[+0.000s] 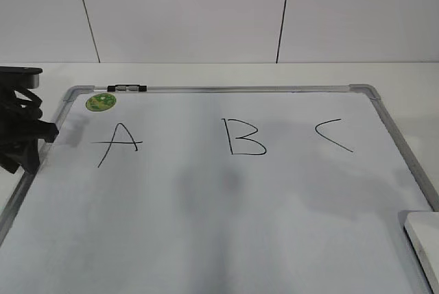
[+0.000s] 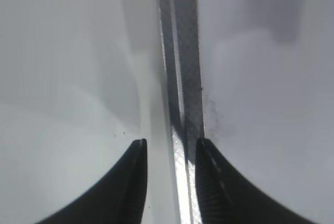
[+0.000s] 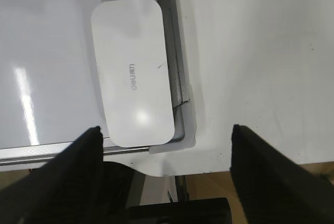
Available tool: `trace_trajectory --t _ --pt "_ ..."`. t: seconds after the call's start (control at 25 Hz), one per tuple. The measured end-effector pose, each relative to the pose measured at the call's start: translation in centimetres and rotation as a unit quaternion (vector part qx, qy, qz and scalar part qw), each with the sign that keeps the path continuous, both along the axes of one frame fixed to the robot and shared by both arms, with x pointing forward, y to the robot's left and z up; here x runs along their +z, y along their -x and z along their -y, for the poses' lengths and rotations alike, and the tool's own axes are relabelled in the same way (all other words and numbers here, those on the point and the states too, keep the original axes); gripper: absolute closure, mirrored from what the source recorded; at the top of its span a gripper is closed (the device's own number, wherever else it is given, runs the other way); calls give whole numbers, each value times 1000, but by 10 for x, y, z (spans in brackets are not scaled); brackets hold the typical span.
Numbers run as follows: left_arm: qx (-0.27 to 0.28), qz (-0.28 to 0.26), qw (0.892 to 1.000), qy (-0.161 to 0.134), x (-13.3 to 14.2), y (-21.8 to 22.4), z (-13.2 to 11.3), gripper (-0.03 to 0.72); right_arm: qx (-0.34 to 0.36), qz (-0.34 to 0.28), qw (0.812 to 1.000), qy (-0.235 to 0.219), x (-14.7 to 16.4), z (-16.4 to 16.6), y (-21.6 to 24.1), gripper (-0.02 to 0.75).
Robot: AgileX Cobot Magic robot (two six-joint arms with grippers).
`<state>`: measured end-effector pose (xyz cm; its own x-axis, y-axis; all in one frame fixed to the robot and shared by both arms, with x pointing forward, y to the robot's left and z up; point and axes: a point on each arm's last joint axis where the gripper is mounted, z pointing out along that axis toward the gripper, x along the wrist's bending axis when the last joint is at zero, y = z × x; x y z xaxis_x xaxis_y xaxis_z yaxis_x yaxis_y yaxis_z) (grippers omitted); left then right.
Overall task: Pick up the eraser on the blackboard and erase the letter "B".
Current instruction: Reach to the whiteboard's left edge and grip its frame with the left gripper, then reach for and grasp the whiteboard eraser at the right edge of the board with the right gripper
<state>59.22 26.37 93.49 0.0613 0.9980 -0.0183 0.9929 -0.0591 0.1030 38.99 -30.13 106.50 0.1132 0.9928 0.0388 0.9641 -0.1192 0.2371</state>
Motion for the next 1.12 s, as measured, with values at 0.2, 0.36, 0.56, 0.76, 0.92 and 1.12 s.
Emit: trace_trajectory --t 0.2,0.36,0.56,0.76,0.92,1.12 --pt "0 -8 1000 1 -6 -2 0 447 0 0 1000 0 0 0 0 154" --pt "-1 -9 1000 0 -6 -2 0 480 0 0 1000 0 0 0 0 154" --pt "2 -11 1000 4 -8 -2 1 615 0 0 1000 0 0 0 0 154" --pt "14 -12 1000 10 -7 -2 2 663 -1 0 1000 -6 0 -1 0 154" --pt "15 -12 1000 10 -7 -2 2 664 -4 -2 999 -37 -1 -6 -1 154" --pt "15 -12 1000 10 -7 -2 2 664 0 -16 996 -89 -7 -15 -13 153"
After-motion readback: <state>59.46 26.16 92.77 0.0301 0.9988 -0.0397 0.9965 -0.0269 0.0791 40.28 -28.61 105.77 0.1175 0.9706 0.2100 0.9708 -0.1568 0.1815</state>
